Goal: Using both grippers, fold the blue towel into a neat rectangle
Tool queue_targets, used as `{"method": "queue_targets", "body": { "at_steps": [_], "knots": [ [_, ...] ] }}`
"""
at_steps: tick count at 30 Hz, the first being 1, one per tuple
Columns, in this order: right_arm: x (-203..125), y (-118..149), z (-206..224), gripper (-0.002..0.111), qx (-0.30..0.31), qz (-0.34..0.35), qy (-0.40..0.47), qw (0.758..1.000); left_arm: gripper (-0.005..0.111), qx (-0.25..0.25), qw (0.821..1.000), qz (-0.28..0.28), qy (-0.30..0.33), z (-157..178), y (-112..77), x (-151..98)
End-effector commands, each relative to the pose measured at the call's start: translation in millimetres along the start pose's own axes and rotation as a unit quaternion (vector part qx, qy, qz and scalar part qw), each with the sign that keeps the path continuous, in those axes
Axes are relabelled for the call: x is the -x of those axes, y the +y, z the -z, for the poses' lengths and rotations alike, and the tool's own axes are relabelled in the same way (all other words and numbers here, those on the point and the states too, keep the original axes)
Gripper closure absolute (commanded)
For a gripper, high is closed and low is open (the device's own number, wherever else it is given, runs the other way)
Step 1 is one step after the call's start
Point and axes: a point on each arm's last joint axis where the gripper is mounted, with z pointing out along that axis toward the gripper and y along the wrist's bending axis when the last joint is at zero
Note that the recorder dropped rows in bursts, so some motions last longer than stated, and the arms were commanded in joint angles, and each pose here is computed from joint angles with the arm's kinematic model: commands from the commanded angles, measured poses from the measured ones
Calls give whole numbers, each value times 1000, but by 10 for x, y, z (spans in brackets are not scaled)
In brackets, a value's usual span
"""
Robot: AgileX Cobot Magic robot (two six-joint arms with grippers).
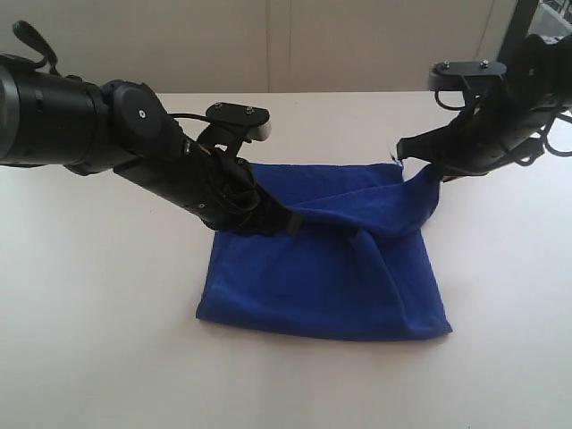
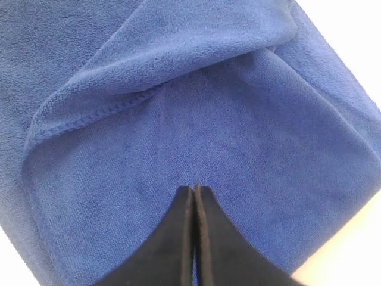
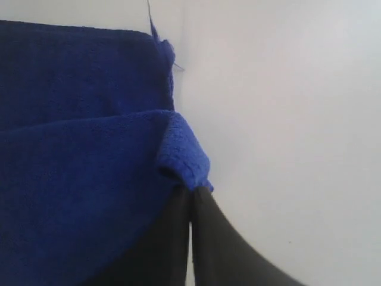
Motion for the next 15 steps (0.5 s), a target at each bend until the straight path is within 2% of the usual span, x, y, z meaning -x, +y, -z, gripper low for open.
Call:
{"method": "queue_targets", "body": {
  "at_steps": [1,7,10,15],
  "knots": [
    [-38,-4,-62,108,-1,6,10,1000,107,-9,1000,-1,4,5,-42,6],
    [-89,-22,-152,108,-9,18,30,999,107,-8,1000,-6,2,5,-41,9],
    [-89,-22,-152,103,-9,18,30,999,107,-5,1000,-11,-2,0,-34,15],
    [-41,-13,-28,108,-7,31,12,999,107,-6,1000,-25,10,-74,-15,-19]
  ]
}}
